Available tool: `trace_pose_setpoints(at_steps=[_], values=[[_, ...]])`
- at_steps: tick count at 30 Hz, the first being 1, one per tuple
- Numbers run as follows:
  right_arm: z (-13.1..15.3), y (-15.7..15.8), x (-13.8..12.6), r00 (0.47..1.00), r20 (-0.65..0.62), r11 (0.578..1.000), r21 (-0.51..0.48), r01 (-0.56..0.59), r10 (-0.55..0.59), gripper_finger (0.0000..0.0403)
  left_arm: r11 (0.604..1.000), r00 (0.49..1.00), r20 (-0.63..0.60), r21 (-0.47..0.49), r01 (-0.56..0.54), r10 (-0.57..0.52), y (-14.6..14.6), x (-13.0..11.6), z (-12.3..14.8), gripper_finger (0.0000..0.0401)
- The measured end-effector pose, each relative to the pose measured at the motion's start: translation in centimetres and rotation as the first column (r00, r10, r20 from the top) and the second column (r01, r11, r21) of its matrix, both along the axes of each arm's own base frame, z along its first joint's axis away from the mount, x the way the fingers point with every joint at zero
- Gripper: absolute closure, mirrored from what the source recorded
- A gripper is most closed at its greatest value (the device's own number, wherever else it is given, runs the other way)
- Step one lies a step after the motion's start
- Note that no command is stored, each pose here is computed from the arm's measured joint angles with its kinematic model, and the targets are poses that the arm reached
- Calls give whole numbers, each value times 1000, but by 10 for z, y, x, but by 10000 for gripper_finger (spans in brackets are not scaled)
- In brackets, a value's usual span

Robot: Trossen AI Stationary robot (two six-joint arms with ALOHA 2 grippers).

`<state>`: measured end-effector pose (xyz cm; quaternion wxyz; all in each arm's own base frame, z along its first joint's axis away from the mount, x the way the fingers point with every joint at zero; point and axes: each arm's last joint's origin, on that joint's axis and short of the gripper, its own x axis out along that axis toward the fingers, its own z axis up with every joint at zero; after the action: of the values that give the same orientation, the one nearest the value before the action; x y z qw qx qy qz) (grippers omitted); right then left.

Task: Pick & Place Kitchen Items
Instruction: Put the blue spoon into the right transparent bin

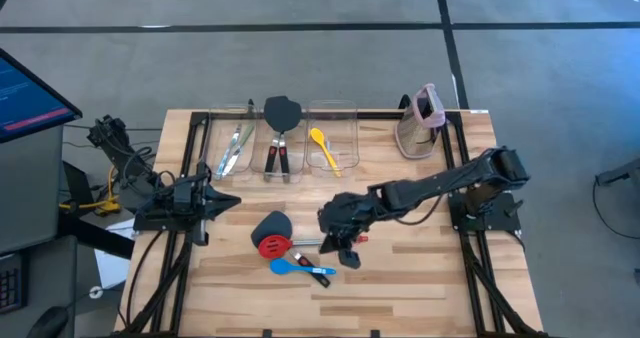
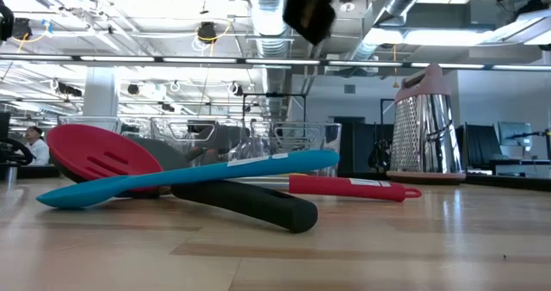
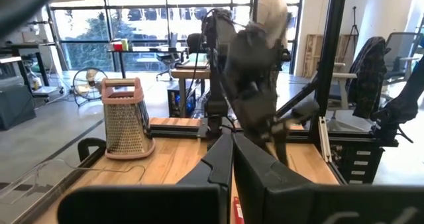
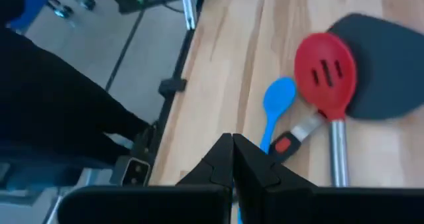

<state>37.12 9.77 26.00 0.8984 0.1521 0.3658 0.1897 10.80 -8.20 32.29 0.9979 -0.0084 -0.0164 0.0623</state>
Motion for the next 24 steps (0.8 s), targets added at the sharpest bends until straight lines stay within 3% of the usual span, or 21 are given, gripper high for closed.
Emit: trace_pose_setpoints(at_steps=[3, 8, 11, 15, 24], values=[[-19, 8, 6, 999, -40, 1000, 2, -9, 9, 403, 1000, 1000, 2, -6, 0, 0, 0, 0, 0, 400], [-32, 20, 14, 993, -106, 993, 98, 69, -59, 403, 1000, 1000, 2, -7, -4, 4, 0, 0, 0, 400], [-49, 28, 14, 982, -173, 992, 90, 92, -75, 403, 1000, 1000, 3, -9, -4, 4, 0, 0, 0, 400], [-52, 44, 18, 978, -177, 993, 25, 115, -108, 403, 1000, 1000, 4, -10, -4, 4, 0, 0, 0, 400], [-59, 59, 29, 925, -313, 966, -209, 153, -214, 403, 1000, 1000, 3, -8, -3, 3, 0, 0, 0, 400]])
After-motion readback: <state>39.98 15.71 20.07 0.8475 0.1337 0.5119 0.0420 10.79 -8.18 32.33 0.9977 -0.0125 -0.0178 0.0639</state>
